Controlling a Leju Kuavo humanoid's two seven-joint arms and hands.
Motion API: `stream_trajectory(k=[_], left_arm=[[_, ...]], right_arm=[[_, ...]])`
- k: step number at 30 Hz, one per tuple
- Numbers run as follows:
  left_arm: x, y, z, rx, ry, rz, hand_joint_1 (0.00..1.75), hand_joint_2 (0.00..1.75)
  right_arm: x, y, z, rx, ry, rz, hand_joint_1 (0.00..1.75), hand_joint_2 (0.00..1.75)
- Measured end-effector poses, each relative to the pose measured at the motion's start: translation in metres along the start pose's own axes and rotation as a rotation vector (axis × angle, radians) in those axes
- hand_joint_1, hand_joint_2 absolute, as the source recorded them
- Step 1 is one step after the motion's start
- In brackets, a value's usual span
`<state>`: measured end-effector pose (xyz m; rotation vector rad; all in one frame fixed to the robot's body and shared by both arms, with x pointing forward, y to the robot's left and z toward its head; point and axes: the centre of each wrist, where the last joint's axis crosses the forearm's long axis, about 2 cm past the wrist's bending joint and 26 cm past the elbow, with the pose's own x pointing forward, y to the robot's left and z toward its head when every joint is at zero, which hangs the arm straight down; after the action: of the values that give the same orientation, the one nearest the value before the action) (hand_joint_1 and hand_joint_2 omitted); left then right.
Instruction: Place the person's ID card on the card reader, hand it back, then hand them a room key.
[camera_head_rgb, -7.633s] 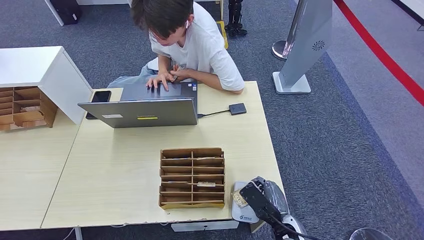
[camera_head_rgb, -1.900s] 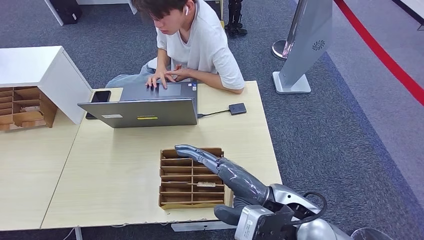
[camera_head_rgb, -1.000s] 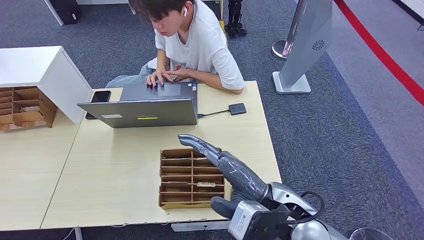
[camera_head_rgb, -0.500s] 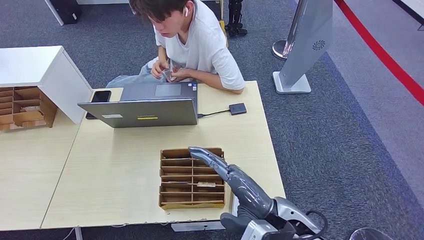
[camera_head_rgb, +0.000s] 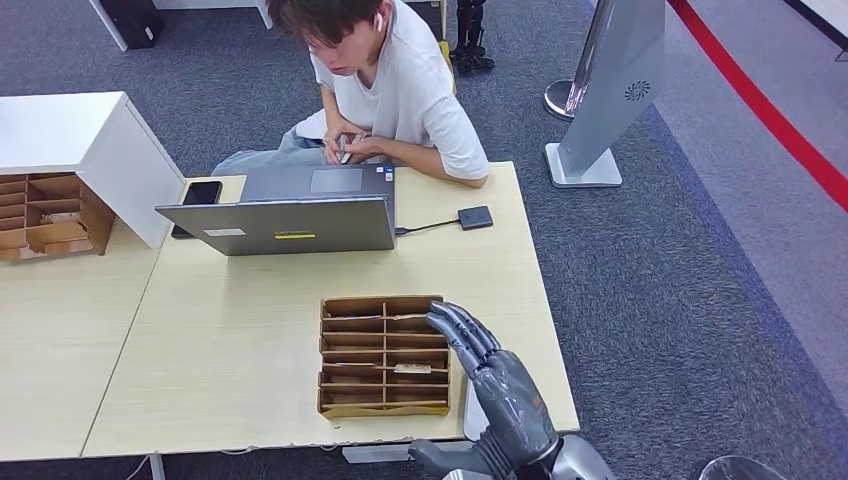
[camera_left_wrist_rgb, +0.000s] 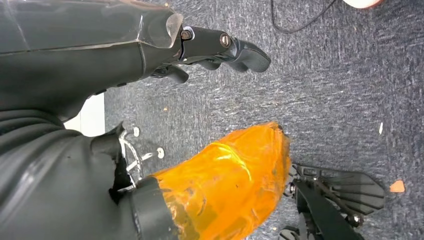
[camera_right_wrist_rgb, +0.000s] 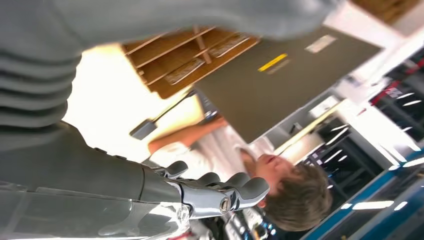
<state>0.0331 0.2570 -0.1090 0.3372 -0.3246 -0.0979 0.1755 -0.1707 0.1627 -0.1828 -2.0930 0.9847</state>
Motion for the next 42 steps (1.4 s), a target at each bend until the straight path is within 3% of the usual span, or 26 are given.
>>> stream_trajectory(k=[5, 16, 37, 42], left_arm=[[0.001, 0.001, 0.000, -0.007, 0.006, -0.006, 0.00, 0.00], [0.002, 0.000, 0.000, -0.004, 0.007, -0.002, 0.00, 0.00], [0.007, 0.000, -0.001, -0.017, 0.008, -0.049, 0.00, 0.00], [0.011, 0.001, -0.002, -0.018, -0.005, -0.061, 0.00, 0.00]], right_arm=[[-0.001, 0.008, 0.003, 0.001, 0.032, 0.110, 0.00, 1.75], [-0.002, 0.014, 0.003, 0.003, 0.048, 0.133, 0.00, 1.75], [-0.005, 0.020, -0.014, 0.027, 0.027, 0.546, 0.00, 1.75], [-0.009, 0.024, -0.017, 0.054, 0.038, 0.580, 0.00, 1.75]])
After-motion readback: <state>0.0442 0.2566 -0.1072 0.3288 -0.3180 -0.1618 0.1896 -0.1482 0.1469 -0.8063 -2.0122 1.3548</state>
